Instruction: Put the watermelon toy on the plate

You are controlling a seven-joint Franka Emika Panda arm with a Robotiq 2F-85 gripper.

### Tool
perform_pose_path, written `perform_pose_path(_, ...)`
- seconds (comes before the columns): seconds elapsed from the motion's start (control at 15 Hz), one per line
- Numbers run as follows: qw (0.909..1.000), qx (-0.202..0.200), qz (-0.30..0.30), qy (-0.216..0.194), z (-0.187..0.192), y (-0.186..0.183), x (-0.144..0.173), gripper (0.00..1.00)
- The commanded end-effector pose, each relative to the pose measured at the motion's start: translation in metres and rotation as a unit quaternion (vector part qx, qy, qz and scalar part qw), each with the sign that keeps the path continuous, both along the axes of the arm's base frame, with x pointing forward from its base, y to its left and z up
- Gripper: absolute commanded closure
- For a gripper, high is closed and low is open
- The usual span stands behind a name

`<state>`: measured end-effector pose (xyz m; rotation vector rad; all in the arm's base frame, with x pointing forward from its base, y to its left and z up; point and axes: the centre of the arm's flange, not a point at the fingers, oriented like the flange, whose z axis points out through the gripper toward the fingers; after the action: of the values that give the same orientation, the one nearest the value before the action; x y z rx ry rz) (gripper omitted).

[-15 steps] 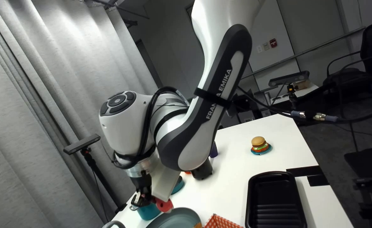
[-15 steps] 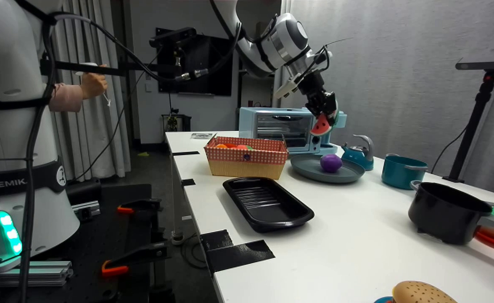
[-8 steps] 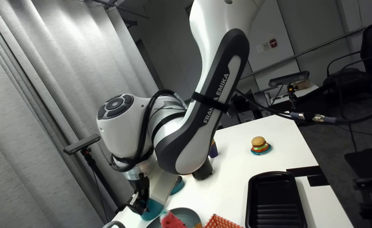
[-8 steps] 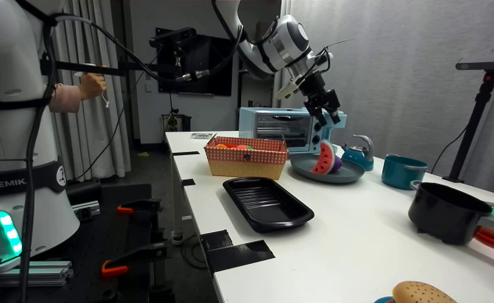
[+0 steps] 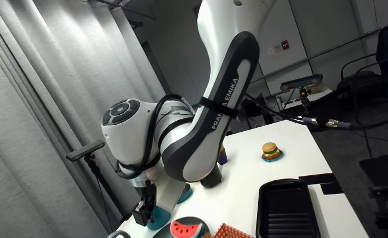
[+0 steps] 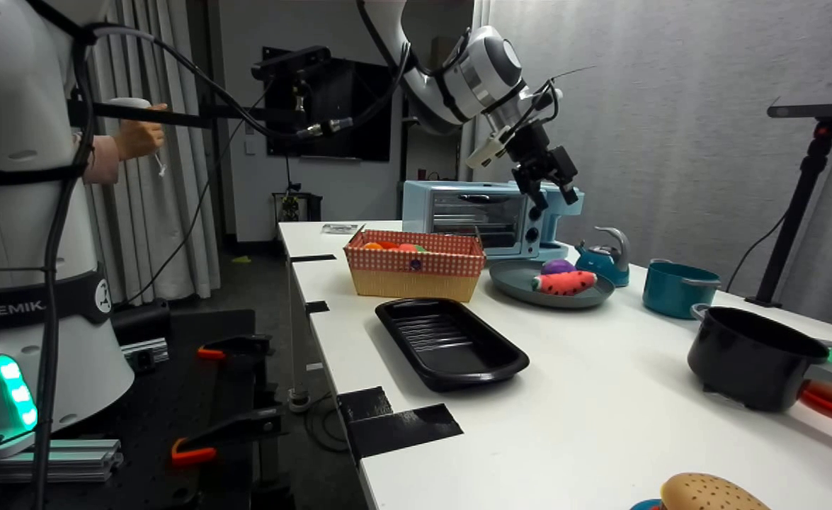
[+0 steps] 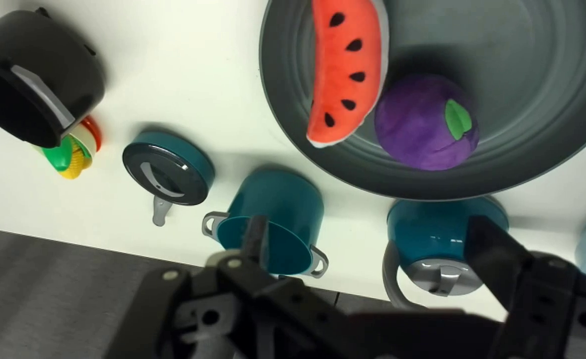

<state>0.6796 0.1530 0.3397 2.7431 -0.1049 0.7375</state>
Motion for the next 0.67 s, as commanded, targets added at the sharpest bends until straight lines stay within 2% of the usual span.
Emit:
perform_pose_path(0.0,0.9998,-0.001,-0.017,0.007,0.008,-0.001,-0.006,0.0)
perform_pose_path(0.6,0.9989,-0.006,-0.032,0.032,0.03,0.0,-0.044,0.0)
